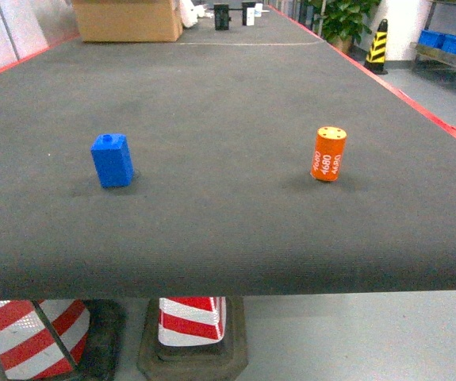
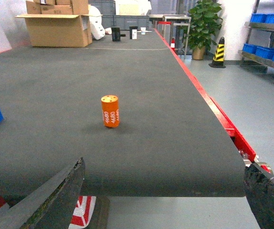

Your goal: Sort blue parts and orange caps into right shelf containers

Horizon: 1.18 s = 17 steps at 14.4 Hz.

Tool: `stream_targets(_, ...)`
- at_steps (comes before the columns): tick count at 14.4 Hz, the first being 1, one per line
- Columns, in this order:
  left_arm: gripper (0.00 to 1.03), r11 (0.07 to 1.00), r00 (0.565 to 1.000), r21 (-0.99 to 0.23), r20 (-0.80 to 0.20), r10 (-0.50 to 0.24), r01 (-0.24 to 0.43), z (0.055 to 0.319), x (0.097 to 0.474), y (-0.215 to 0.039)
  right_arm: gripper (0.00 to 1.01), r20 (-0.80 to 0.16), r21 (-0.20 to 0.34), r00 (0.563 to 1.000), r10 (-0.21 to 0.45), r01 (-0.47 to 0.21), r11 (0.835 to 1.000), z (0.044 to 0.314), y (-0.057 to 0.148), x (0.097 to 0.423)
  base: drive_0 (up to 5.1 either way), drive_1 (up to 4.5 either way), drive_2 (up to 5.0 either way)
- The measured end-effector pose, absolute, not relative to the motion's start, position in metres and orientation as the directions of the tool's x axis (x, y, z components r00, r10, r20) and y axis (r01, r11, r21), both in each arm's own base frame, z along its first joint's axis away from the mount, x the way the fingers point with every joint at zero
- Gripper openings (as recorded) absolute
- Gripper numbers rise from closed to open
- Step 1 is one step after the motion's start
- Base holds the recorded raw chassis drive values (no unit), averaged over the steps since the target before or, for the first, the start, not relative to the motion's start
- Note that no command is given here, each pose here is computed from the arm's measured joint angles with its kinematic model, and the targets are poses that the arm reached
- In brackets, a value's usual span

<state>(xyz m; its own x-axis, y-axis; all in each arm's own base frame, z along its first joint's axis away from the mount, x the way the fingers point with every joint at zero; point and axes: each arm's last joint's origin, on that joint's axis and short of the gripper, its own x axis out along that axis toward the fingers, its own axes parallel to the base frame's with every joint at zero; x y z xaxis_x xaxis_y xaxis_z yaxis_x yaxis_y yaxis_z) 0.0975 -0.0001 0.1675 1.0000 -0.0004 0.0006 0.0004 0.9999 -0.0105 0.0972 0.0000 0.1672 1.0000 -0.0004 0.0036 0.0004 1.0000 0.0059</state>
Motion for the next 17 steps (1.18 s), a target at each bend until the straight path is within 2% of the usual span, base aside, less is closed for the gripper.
stream_targets(17,0.98,1.0,1.0,-0.01,0.001,0.0,0.0,0.1675,0.0975,-0.0001,0.98,0.003,0.006,1.0,0.0,0.0,1.0,0.1671,0.0,0.0972,0.0,0.0,0.0)
